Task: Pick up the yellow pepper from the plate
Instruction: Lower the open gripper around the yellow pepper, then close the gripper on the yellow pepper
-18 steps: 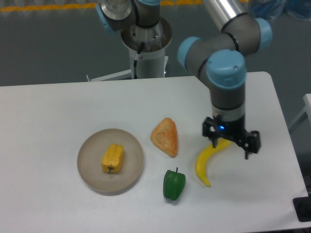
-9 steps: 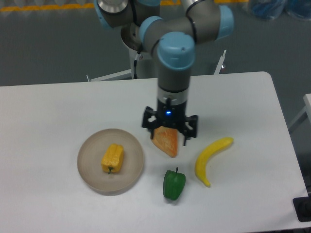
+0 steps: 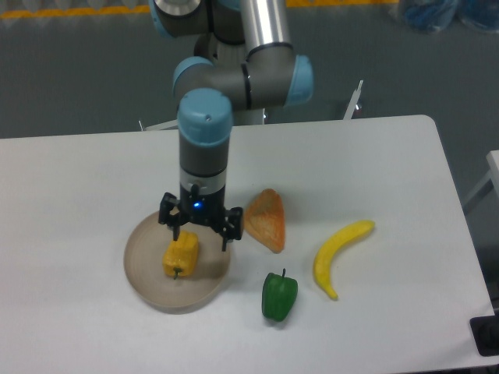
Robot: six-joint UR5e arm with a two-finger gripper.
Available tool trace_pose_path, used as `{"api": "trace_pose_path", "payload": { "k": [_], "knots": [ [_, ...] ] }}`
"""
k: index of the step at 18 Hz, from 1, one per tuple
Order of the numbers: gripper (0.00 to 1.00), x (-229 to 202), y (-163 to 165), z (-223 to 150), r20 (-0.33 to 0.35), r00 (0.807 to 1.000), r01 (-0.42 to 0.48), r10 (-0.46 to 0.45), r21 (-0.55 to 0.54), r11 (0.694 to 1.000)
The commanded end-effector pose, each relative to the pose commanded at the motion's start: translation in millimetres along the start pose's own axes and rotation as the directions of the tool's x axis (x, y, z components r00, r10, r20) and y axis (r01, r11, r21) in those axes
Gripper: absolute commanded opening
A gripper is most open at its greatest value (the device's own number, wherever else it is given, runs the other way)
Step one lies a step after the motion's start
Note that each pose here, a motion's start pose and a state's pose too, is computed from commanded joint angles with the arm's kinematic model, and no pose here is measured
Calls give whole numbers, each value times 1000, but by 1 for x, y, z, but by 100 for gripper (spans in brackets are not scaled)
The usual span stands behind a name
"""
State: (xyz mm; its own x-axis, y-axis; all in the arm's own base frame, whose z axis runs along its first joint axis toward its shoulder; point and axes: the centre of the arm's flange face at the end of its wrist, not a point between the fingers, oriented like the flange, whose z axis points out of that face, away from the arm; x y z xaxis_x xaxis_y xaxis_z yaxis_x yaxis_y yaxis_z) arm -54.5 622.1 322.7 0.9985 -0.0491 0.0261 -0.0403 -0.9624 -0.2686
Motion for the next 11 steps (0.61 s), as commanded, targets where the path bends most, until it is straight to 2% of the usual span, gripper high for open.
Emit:
{"api": "trace_pose_path", "payload": {
  "k": [3,5,11],
  "knots": [
    [100,7,3,20,1,1000,-11,11,-36,999],
    [100,25,1,34,40,998,-51,52,-42,998],
    [100,29,6,44,40,997,-57,59,-61,997]
  ]
}}
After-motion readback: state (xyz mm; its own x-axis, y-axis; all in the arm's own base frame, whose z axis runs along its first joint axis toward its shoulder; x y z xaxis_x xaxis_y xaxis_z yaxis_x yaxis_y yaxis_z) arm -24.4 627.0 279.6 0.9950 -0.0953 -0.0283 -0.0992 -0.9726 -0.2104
